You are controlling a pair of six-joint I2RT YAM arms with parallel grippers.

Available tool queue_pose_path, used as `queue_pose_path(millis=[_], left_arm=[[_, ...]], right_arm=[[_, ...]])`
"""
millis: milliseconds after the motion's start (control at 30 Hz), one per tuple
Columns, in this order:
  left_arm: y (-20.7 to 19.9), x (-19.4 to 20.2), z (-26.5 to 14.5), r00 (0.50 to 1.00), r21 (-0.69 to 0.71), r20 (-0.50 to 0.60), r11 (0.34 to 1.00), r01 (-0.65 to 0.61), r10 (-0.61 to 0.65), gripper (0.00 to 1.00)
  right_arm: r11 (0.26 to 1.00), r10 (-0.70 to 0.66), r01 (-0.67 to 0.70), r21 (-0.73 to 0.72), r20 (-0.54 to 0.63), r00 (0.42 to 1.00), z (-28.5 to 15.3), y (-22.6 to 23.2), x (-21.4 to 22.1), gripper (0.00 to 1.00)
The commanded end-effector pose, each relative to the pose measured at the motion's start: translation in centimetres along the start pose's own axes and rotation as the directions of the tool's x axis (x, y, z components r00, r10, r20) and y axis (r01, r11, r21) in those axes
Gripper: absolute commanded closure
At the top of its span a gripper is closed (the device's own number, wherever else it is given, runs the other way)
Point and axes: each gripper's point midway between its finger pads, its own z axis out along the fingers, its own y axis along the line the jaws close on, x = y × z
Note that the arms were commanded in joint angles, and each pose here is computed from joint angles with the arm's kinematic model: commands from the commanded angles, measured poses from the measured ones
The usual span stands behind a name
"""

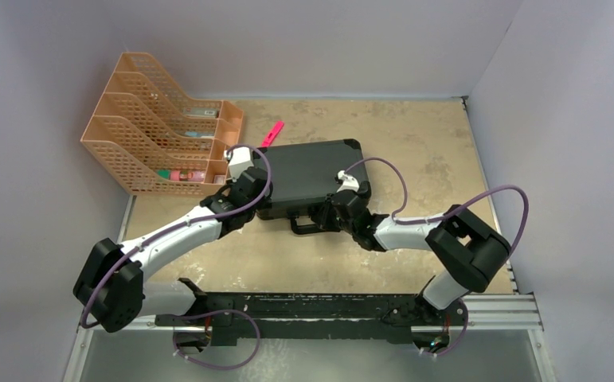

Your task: Pack up texas hold em set

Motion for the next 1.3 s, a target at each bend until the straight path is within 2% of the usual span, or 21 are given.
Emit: queue_pose_path(millis=[0,200,600,867,1033,1100,1167,1267], left_arm=[[1.5,2.6,0.2,0.992,-0.038,-0.102,0.996,-0.079,0.074,0.87],[1.5,2.7,0.2,0.992,-0.033,-0.106,0.996,-0.079,0.075,0.89],[1.2,2.9,0.2,0.99,-0.021,-0.12,0.996,-0.081,0.078,0.92],[0.8,2.2,0.0,0.992,-0.015,-0.107,0.997,-0.07,0.068,0.92],[0.1,-0.5,-1.1,0.998,-0.002,-0.044,0.999,-0.033,0.033,0.87],[-0.1,-2.3,-1.9,1.0,0.004,0.0,1.0,-0.008,0.008,0.82],[0.0,-4.2,-3.0,0.998,0.008,0.055,1.0,0.02,-0.021,0.75],[0.5,-7.1,-5.2,0.989,0.027,0.139,0.999,0.045,-0.048,0.64]], right_arm=[[0.996,0.015,-0.02,0.089,0.056,0.998,1.4,-1.4,-0.3,0.88],[0.988,0.002,-0.015,0.154,0.081,0.997,2.3,-2.4,0.2,0.96],[0.97,-0.019,-0.008,0.245,0.108,0.994,3.9,-3.6,0.7,1.0],[0.987,-0.044,0.024,0.157,0.127,0.991,2.2,-1.0,-0.6,1.0],[0.998,-0.064,0.062,0.018,0.155,0.986,-1.6,2.0,-2.6,1.0],[0.995,-0.071,0.083,-0.058,0.184,0.98,-3.9,3.7,-3.9,0.96],[0.992,-0.067,0.088,-0.088,0.213,0.975,-6.0,4.4,-5.0,0.9],[0.997,-0.04,0.055,-0.051,0.256,0.966,-9.2,3.7,-6.8,0.78]])
